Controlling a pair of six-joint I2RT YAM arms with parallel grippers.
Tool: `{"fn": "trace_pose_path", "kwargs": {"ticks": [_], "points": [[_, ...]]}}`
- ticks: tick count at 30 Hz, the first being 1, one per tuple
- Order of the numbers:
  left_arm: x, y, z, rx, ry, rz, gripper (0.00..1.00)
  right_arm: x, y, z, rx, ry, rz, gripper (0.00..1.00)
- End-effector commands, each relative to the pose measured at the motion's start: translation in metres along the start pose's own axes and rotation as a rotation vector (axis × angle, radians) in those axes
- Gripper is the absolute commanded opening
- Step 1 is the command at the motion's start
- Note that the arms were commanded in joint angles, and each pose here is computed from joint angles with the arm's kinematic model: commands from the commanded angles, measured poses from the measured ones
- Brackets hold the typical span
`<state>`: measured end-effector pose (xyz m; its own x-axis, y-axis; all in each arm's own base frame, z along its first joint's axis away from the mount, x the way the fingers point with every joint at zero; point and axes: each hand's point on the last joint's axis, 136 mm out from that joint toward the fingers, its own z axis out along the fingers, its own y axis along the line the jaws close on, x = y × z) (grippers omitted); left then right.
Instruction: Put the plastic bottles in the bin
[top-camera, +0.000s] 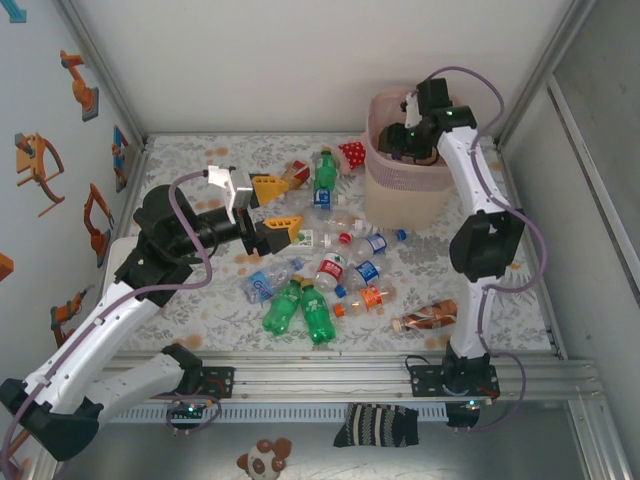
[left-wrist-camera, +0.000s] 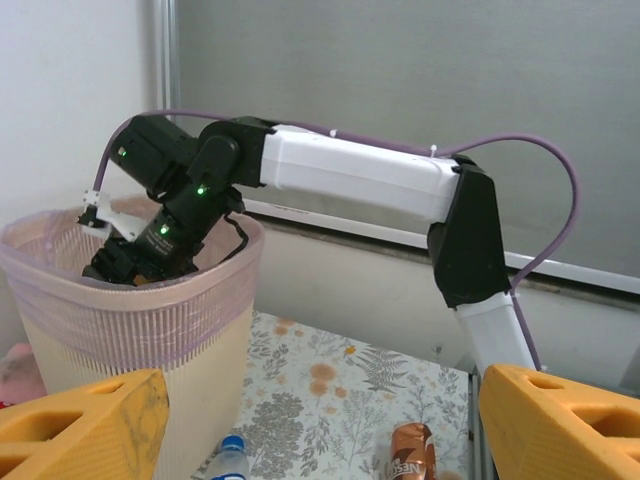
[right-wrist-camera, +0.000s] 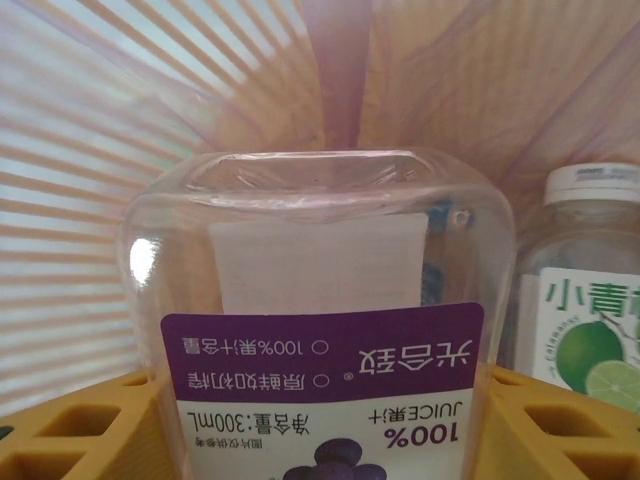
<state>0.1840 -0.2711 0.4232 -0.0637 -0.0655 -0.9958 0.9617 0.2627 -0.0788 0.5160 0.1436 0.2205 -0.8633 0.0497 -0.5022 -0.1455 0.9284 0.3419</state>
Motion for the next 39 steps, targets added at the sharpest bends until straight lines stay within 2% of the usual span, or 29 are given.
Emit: {"fn": "trace_pose_path", "kwargs": {"ticks": [1,10,15,18,23,32,39], "points": [[0.002,0.0,-0.004,-0.01,0.001,0.013,0.81,0.003,0.002,0.008,-0.047,0.036,0.012,0.54],[0.005,-0.001,-0.009,-0.026,0.0,0.004,0.8,0.023,-0.014,0.058,-0.062,0.147,0.069,0.57],[0.008,0.001,-0.009,-0.038,0.007,-0.003,0.8,0.026,-0.019,0.062,-0.058,0.16,0.081,0.66],[0.009,0.002,-0.01,-0.039,0.007,-0.006,0.8,0.023,-0.016,0.053,-0.06,0.144,0.077,0.75],[0.01,0.002,-0.009,-0.041,0.009,-0.012,0.8,0.014,-0.011,0.033,-0.067,0.105,0.068,0.83],[0.017,0.005,-0.009,-0.057,0.037,-0.023,0.8,-0.001,-0.004,-0.014,-0.041,0.021,0.037,0.83],[0.045,0.017,-0.013,-0.124,0.153,-0.025,0.8,-0.013,0.003,-0.063,-0.007,-0.072,0.0,0.83]]}}
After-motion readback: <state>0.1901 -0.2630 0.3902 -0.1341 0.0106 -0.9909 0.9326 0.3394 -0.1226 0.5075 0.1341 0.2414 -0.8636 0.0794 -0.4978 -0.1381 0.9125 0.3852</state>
